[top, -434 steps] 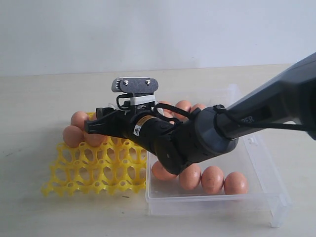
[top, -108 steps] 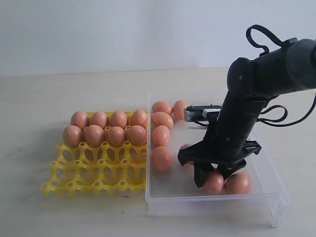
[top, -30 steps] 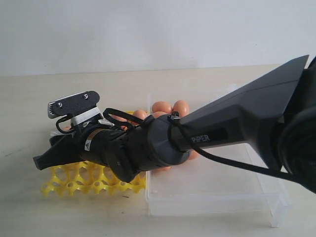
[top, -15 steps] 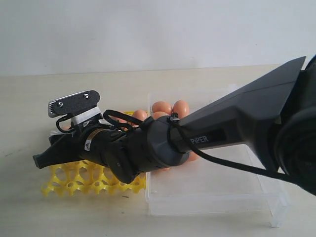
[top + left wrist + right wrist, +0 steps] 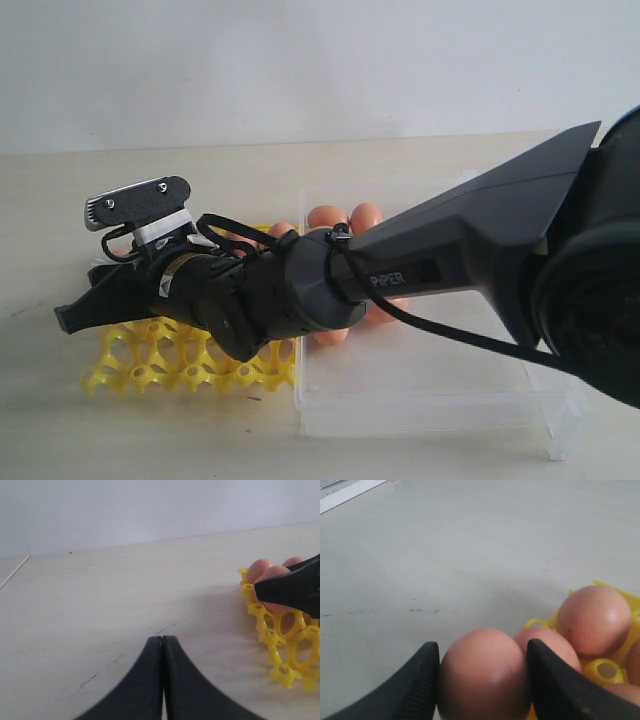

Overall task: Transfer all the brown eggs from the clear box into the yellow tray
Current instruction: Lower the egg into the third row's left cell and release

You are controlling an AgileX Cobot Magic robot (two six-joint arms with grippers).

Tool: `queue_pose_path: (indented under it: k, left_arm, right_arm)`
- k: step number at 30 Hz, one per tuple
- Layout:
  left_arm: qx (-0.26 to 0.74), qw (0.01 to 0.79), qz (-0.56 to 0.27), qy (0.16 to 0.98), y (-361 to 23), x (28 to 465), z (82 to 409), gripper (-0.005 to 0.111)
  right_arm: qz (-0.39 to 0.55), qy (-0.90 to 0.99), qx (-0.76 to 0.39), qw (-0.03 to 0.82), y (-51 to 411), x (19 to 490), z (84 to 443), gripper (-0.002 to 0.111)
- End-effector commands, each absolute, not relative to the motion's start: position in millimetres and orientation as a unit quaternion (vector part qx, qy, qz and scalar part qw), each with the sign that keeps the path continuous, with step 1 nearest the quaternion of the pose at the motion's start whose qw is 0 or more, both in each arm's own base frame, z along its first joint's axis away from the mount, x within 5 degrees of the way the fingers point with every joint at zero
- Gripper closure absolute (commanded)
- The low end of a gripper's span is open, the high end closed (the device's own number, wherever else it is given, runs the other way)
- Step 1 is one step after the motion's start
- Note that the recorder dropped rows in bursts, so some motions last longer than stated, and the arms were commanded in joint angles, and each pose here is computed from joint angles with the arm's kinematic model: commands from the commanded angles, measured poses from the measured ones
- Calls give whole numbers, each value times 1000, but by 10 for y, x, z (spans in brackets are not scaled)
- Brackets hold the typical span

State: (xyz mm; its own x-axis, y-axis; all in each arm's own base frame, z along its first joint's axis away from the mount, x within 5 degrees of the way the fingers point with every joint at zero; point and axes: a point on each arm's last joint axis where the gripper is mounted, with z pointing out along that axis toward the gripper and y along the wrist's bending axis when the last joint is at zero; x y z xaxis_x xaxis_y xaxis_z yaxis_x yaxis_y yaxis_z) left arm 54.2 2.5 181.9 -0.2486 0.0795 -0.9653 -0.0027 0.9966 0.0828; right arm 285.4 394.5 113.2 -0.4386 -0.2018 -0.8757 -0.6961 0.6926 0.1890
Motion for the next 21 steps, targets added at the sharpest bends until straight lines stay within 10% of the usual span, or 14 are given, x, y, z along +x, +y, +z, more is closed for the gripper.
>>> queue_pose_path:
  k: [1, 15, 21]
  left_arm:
    - [21, 620, 31, 783, 24, 540, 1845, 107]
    - [21, 620, 31, 783, 24, 540, 1845, 107]
    - [21, 620, 31, 783, 24, 540, 1845, 107]
  right_arm:
    - [272, 806, -283, 444, 3944, 2862, 1109, 108]
    - [265, 813, -290, 429, 3934, 2845, 1103, 108]
    - [264, 814, -291, 428, 3933, 2843, 1108, 58]
